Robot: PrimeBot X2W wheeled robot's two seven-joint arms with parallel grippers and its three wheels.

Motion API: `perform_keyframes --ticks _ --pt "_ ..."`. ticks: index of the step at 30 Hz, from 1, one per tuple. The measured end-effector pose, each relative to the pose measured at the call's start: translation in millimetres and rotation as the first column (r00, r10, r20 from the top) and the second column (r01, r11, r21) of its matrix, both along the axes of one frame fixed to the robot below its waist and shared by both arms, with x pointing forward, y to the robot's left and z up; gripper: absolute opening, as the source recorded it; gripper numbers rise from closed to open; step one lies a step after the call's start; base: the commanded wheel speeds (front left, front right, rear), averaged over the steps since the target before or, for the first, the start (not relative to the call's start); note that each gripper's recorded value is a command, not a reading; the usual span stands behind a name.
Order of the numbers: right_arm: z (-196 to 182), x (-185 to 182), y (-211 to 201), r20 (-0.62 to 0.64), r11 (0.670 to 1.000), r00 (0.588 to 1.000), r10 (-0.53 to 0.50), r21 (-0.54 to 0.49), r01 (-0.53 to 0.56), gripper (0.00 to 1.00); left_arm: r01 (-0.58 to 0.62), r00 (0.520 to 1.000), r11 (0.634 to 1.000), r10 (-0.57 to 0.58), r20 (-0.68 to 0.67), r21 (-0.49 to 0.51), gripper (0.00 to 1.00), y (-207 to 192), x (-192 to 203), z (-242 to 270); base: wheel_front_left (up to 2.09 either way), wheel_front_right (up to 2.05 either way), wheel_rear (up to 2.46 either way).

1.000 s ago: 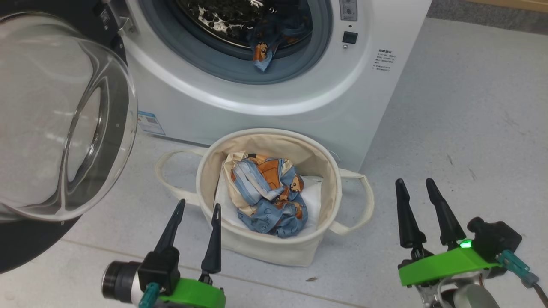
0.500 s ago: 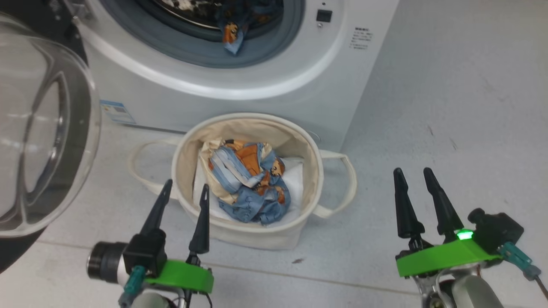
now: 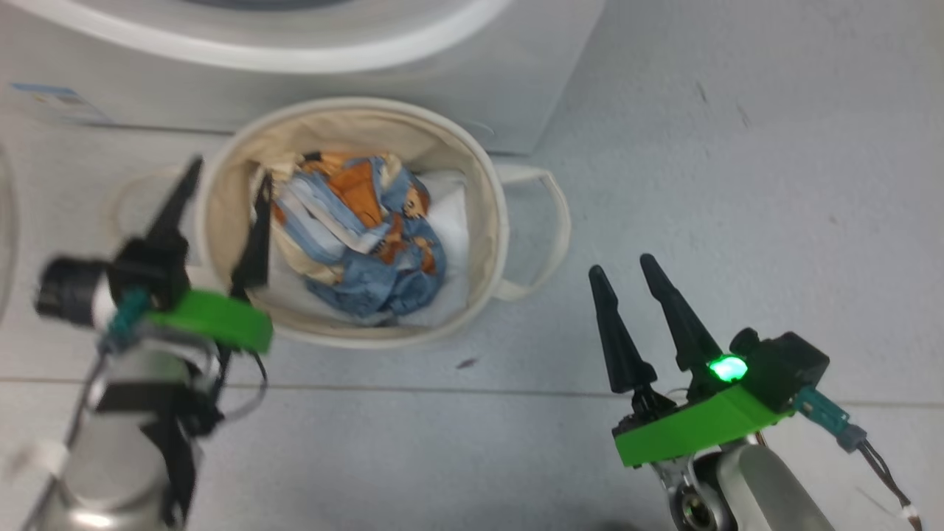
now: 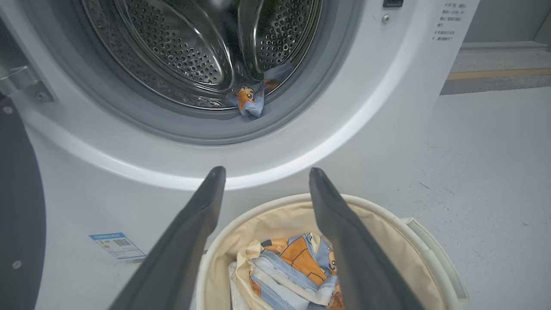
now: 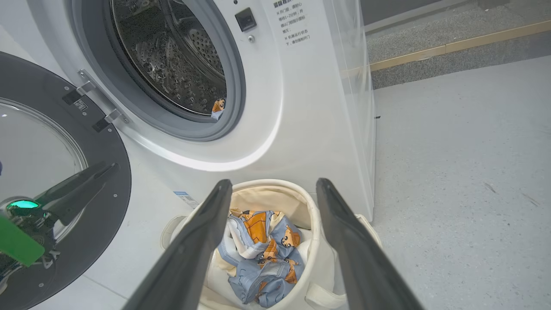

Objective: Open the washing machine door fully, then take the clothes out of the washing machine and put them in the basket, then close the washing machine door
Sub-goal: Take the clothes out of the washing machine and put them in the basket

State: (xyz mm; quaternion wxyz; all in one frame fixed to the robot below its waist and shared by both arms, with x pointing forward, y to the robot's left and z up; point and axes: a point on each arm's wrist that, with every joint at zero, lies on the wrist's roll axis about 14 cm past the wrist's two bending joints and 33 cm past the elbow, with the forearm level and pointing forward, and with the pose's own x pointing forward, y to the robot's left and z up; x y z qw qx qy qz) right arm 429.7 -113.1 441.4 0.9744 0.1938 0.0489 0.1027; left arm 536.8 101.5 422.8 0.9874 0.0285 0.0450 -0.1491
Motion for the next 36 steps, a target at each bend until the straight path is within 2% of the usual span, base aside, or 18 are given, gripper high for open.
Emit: perform_keyframes --ticks 9,13,20,30,36 --pt "-28 17 -18 -0.061 0.999 0.997 -0.049 0.022 0.050 1.00 0.089 0.993 0.996 -0.090 0.077 0.017 1.00 -28 100 9 0.00 0.00 0.00" --pt "-48 16 -26 -0.113 0.997 0.991 -0.072 0.012 0.074 1.00 0.115 0.993 0.993 -0.114 0.041 -0.036 1.00 -48 131 2 0.00 0.00 0.00" --pt "-61 28 -36 -0.126 0.996 0.988 -0.092 -0.003 0.092 1.00 0.099 0.995 0.994 -0.098 0.027 -0.039 1.00 -57 186 4 0.00 0.00 0.00" --pt "-78 27 -44 -0.166 0.994 0.980 -0.110 -0.018 0.109 1.00 0.052 0.994 0.999 -0.051 -0.097 0.006 1.00 -57 220 -32 0.00 0.00 0.00" --pt "-82 27 -47 -0.176 0.993 0.977 -0.118 -0.022 0.116 1.00 0.034 0.992 0.999 -0.034 -0.118 -0.001 1.00 -60 229 -41 0.00 0.00 0.00"
